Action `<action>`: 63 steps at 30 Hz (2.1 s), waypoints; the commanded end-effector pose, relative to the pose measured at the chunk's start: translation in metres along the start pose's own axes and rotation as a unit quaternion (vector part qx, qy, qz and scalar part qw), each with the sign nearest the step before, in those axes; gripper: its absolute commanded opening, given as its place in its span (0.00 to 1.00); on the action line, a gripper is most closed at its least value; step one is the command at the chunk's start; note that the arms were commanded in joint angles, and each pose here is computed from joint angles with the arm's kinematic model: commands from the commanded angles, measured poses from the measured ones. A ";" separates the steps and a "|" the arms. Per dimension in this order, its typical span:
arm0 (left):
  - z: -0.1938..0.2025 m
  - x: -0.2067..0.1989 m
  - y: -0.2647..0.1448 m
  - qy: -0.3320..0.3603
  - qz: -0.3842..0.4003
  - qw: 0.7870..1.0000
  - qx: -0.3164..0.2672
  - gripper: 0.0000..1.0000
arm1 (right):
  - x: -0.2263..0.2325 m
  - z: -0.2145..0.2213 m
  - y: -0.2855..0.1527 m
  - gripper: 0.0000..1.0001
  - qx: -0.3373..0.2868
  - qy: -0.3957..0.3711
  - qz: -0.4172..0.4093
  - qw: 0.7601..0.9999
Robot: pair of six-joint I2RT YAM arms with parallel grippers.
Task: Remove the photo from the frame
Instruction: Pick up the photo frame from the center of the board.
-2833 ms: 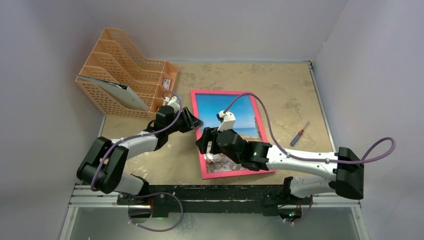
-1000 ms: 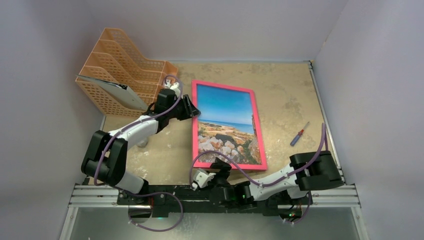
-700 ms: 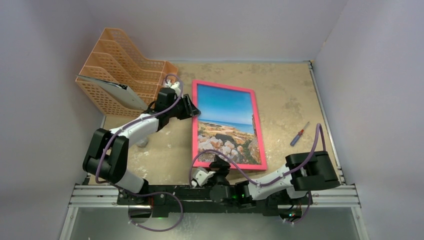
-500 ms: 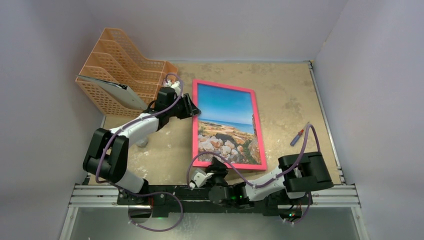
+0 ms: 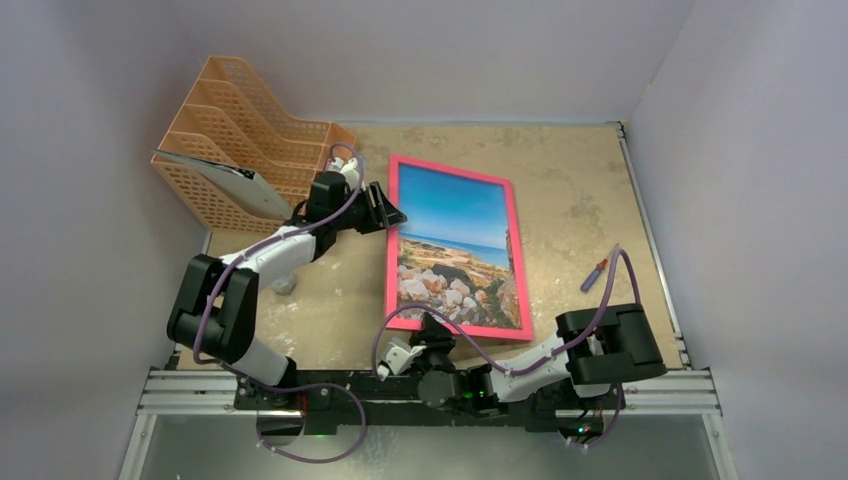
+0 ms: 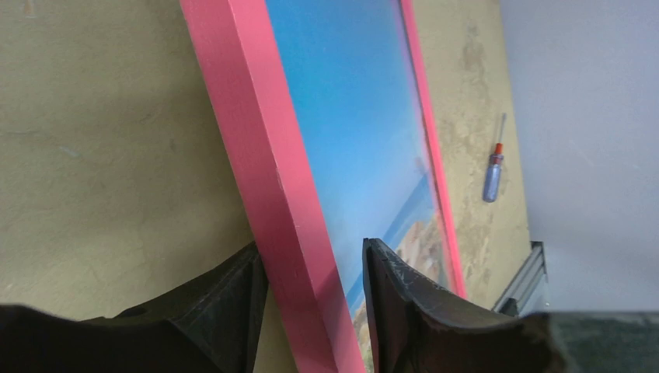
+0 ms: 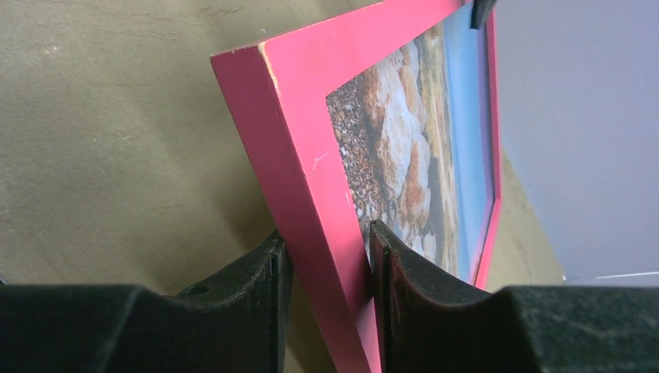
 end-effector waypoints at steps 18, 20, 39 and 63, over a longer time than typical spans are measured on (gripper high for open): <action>-0.008 -0.011 0.017 -0.043 0.151 0.986 -0.052 0.56 | -0.011 -0.035 0.002 0.16 -0.035 0.135 0.042 0.989; -0.009 -0.010 0.018 -0.042 0.145 0.987 -0.050 0.46 | -0.010 -0.034 0.002 0.17 -0.034 0.133 0.040 0.990; -0.016 -0.012 0.005 -0.036 0.089 0.995 -0.030 0.00 | 0.004 -0.028 0.011 0.62 -0.019 0.110 0.060 0.992; -0.037 -0.026 -0.013 -0.002 0.067 0.997 -0.038 0.30 | -0.049 -0.040 0.003 0.13 -0.078 0.120 0.176 0.974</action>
Point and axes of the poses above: each gripper's point midway between its finger pads, its own y axis out along the fingers, its own x axis along the line the jaws close on, z = x × y, the point moved 7 cm from there along -y, back along the fingers, and after that the axes turned 8 degrees about y, right-handed, at the moved point
